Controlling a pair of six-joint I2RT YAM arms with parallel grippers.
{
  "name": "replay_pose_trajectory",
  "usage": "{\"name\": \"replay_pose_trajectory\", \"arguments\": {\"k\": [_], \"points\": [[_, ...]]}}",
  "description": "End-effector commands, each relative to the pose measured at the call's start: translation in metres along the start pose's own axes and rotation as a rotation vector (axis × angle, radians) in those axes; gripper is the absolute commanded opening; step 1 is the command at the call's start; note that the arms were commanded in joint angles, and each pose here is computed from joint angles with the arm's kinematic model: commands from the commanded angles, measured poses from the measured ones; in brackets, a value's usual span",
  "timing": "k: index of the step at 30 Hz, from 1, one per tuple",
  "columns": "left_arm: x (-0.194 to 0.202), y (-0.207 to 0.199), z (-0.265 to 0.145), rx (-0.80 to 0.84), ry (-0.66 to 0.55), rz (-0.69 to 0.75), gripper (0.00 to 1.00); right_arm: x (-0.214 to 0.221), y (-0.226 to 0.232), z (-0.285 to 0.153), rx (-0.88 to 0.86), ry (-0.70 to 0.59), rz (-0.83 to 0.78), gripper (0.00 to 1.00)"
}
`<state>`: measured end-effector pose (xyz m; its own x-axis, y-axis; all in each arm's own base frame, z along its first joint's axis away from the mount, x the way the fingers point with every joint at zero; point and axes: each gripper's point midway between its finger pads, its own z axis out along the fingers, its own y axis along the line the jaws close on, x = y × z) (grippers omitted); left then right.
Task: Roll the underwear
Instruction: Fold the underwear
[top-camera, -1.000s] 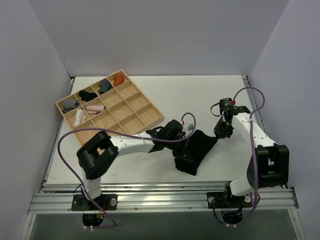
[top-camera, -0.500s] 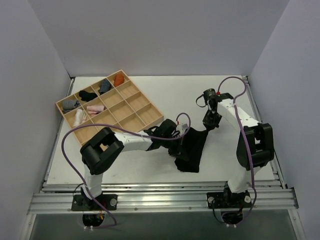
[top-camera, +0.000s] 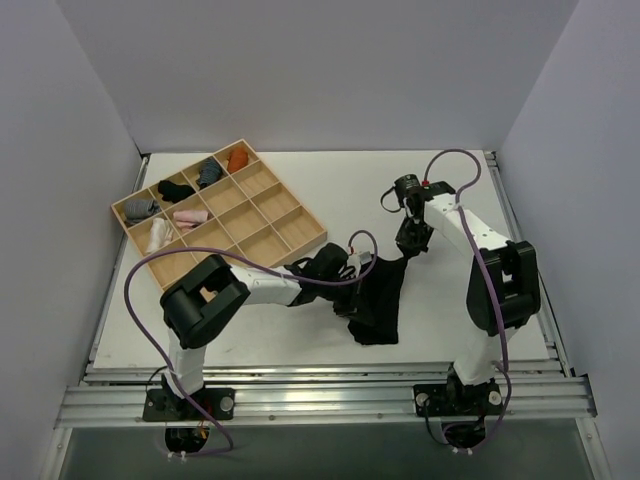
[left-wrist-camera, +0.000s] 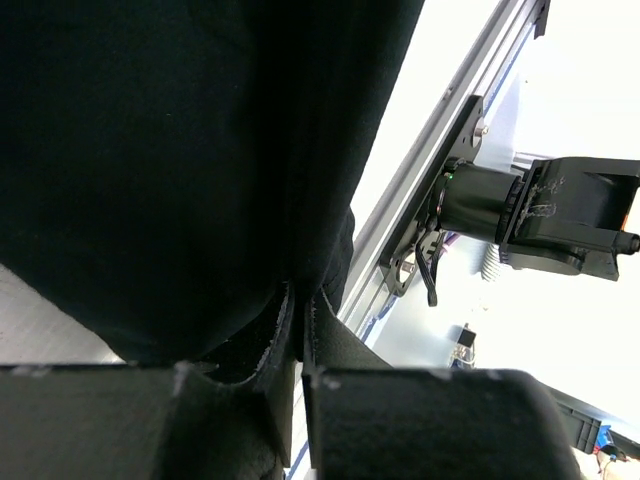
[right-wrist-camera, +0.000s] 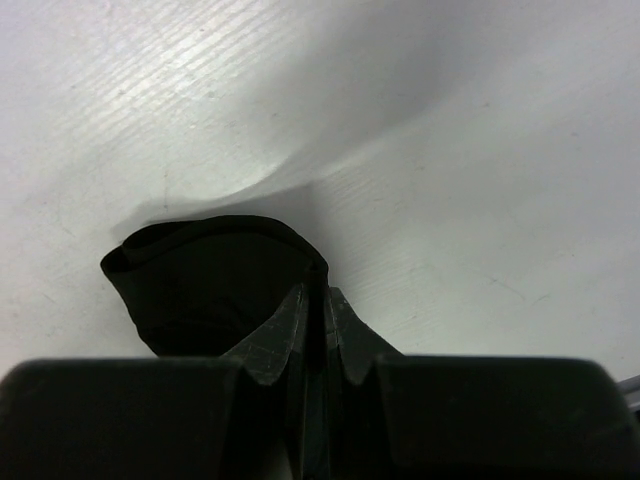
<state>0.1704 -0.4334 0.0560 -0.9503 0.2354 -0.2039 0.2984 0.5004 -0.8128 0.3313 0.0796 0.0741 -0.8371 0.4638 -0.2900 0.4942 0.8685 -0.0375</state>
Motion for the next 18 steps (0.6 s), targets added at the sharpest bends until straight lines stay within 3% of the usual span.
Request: {"name": "replay_pose_trajectory", "arguments": {"k": [1, 8, 18], "points": [[0.004, -0.011, -0.005, 0.059, 0.020, 0.034, 0.12, -0.008, 0.017, -0.005, 0.002, -0.046, 0.004, 0.00], [-0.029, -0.018, -0.037, 0.017, -0.087, 0.050, 0.28, 0.000, 0.026, 0.000, 0.018, -0.038, -0.025, 0.00], [-0.086, -0.003, -0.090, -0.095, -0.261, 0.056, 0.32, -0.004, 0.038, -0.003, 0.007, -0.052, -0.053, 0.00]]}}
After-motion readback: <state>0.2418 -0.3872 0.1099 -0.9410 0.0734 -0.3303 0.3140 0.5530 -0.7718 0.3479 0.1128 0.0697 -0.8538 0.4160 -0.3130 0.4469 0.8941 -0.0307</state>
